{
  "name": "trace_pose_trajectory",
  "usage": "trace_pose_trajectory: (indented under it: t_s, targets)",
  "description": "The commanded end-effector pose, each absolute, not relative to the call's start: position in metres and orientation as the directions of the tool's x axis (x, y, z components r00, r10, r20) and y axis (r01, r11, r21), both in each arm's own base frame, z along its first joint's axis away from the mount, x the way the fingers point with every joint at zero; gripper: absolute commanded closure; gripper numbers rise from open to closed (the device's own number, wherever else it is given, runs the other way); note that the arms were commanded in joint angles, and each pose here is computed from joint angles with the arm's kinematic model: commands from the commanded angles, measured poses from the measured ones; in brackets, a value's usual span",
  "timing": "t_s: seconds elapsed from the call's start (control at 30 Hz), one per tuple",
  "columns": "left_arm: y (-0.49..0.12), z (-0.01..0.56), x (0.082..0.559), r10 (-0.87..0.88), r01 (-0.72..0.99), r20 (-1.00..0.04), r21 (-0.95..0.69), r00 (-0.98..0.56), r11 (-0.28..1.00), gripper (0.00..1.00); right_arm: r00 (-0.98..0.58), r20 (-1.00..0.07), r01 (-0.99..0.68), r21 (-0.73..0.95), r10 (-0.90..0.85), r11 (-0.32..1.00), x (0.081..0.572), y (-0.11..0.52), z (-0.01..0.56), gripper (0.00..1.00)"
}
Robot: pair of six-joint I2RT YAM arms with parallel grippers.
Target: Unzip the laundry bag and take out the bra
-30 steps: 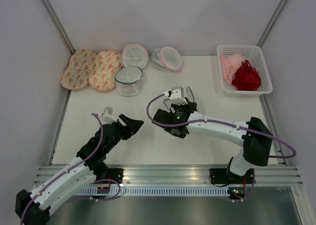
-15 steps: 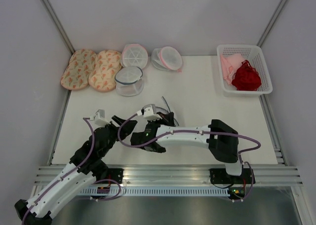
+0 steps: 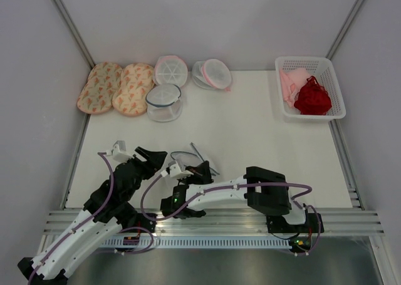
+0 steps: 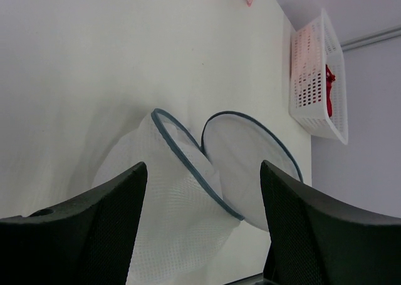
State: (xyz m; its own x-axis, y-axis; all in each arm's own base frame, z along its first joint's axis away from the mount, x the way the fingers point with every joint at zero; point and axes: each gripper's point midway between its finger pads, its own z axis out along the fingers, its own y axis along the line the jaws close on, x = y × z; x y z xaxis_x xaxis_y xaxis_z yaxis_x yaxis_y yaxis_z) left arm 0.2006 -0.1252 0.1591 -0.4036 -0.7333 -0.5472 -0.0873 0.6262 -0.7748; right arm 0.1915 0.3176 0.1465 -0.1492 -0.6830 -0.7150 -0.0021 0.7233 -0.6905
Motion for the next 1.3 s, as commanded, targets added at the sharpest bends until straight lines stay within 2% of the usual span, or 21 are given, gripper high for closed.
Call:
trace_pose_trajectory:
  t_s: [0.0,0.17,0.2,0.23,0.27,0.3,0.33,0.37,0.43,0.57,0.67,0.8,0.87,0.9,0.93,0.97,1.0,1.07,1.13,1.27]
  targets:
    - [-0.121,0.179,0.202,-0.770,-0.089,-0.525,-0.803,-0.363,0.589,0.23,0.102,-0.650,0.053,-0.753,-0.753,0.656,0.182,0.333,0.184,1.00]
    - [-0.121,0.179,0.203,-0.768,-0.094,-0.527,-0.800,-0.363,0.593,0.22,0.182,-0.619,0.016,-0.775,-0.764,0.631,0.158,0.350,0.175,0.99]
    - [-0.121,0.179,0.203,-0.768,-0.094,-0.528,-0.799,-0.362,0.594,0.21,0.194,-0.622,0.010,-0.772,-0.759,0.635,0.154,0.352,0.175,0.92]
    - [-0.121,0.178,0.203,-0.768,-0.096,-0.528,-0.799,-0.363,0.594,0.21,0.204,-0.629,0.004,-0.765,-0.750,0.644,0.152,0.353,0.175,0.59]
    - [-0.121,0.178,0.204,-0.767,-0.096,-0.529,-0.798,-0.363,0.595,0.21,0.218,-0.641,-0.008,-0.756,-0.736,0.655,0.146,0.355,0.178,0.42]
    - [-0.121,0.177,0.203,-0.766,-0.097,-0.528,-0.797,-0.366,0.596,0.20,0.224,-0.652,-0.014,-0.745,-0.724,0.667,0.143,0.356,0.183,0.33]
    - [-0.121,0.177,0.203,-0.766,-0.099,-0.529,-0.796,-0.365,0.596,0.19,0.226,-0.660,-0.018,-0.738,-0.717,0.674,0.142,0.354,0.186,0.17]
    - [-0.121,0.177,0.203,-0.766,-0.100,-0.528,-0.797,-0.367,0.596,0.19,0.229,-0.679,-0.028,-0.721,-0.697,0.693,0.139,0.355,0.189,0.10]
    - [-0.122,0.176,0.204,-0.765,-0.102,-0.527,-0.796,-0.371,0.597,0.18,0.233,-0.721,-0.042,-0.678,-0.653,0.734,0.137,0.351,0.204,0.03]
    - [-0.125,0.175,0.204,-0.758,-0.104,-0.526,-0.792,-0.386,0.602,0.18,0.236,-0.805,-0.094,-0.577,-0.545,0.812,0.124,0.344,0.234,0.03]
    - [-0.138,0.177,0.204,-0.726,-0.056,-0.537,-0.787,-0.428,0.615,0.16,0.172,-0.887,-0.115,-0.451,-0.430,0.885,0.129,0.323,0.261,0.04]
    - [-0.161,0.178,0.203,-0.637,0.024,-0.569,-0.755,-0.520,0.655,0.15,0.020,-0.945,-0.107,-0.327,-0.327,0.939,0.146,0.275,0.292,0.02]
    - [-0.175,0.165,0.202,-0.570,0.026,-0.562,-0.725,-0.599,0.688,0.14,-0.079,-0.963,-0.092,-0.250,-0.257,0.964,0.160,0.263,0.287,0.02]
    - [-0.180,0.167,0.202,-0.545,0.038,-0.564,-0.716,-0.620,0.697,0.14,-0.121,-0.975,-0.109,-0.173,-0.186,0.979,0.164,0.245,0.301,0.02]
    - [-0.184,0.163,0.201,-0.523,0.039,-0.557,-0.707,-0.645,0.706,0.14,-0.202,-0.963,-0.218,-0.136,-0.181,0.966,0.162,0.259,0.278,0.02]
    - [-0.192,0.154,0.197,-0.489,0.036,-0.534,-0.700,-0.690,0.714,0.14,-0.234,-0.962,-0.237,-0.080,-0.137,0.968,0.171,0.252,0.276,0.02]
    - [-0.196,0.155,0.197,-0.478,0.041,-0.526,-0.701,-0.703,0.712,0.14,-0.254,-0.967,-0.263,0.042,-0.027,0.964,0.173,0.240,0.289,0.02]
    - [-0.202,0.151,0.193,-0.452,0.041,-0.499,-0.704,-0.740,0.709,0.13,-0.270,-0.963,-0.218,0.063,0.001,0.974,0.187,0.223,0.279,0.02]
    - [-0.205,0.151,0.192,-0.439,0.045,-0.494,-0.701,-0.751,0.711,0.12,-0.293,-0.955,-0.170,0.003,-0.048,0.986,0.193,0.210,0.269,0.02]
    - [-0.203,0.158,0.187,-0.401,0.044,-0.491,-0.673,-0.773,0.738,0.10,-0.354,-0.934,-0.172,0.017,-0.046,0.985,0.201,0.207,0.253,0.02]
